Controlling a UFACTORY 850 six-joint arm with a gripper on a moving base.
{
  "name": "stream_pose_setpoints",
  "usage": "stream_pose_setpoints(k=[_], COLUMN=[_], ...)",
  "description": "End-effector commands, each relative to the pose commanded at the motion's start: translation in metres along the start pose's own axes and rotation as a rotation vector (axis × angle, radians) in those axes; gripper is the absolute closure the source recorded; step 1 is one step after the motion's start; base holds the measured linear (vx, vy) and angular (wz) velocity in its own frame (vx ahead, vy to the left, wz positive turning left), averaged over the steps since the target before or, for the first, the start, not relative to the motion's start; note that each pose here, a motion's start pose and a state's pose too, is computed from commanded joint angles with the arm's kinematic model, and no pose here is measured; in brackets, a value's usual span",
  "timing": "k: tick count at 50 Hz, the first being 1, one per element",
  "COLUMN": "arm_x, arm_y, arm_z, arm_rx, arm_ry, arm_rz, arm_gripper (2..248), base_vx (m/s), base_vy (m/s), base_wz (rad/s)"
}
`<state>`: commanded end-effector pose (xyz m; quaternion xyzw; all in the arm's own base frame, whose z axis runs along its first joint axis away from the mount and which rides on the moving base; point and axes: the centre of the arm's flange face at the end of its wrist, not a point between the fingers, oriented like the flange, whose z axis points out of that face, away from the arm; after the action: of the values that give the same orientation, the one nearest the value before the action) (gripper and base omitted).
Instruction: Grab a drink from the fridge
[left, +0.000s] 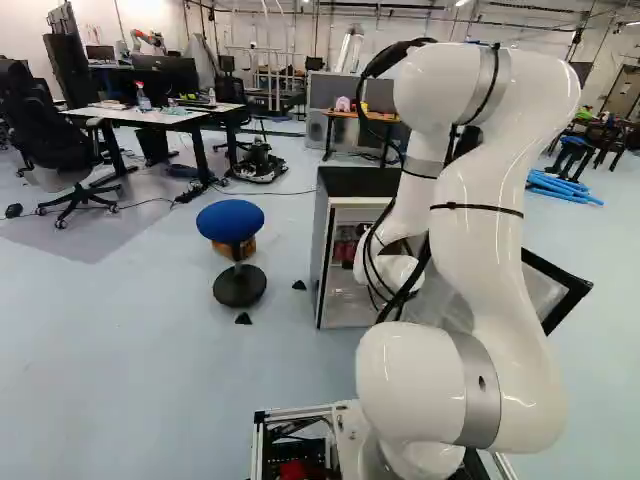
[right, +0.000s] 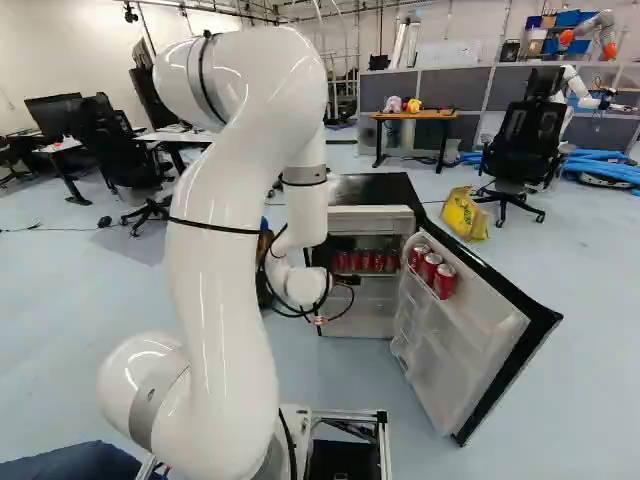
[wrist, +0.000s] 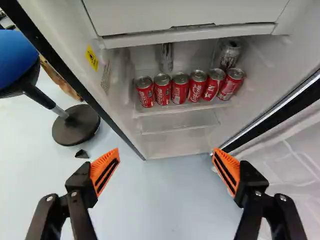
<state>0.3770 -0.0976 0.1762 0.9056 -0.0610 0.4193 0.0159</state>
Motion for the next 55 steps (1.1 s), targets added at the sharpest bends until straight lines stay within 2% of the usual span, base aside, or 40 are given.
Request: stream_pose_setpoints(k=[55], arm_x=[-0.032], arm_y=[0.016], arm_z=[0.074], arm_rx=[0.029], arm_ry=[-0.046], arm_rz=[0.002], arm_gripper=[3], base_vx=[0.0], base_vy=[0.0], base_wz=[0.0])
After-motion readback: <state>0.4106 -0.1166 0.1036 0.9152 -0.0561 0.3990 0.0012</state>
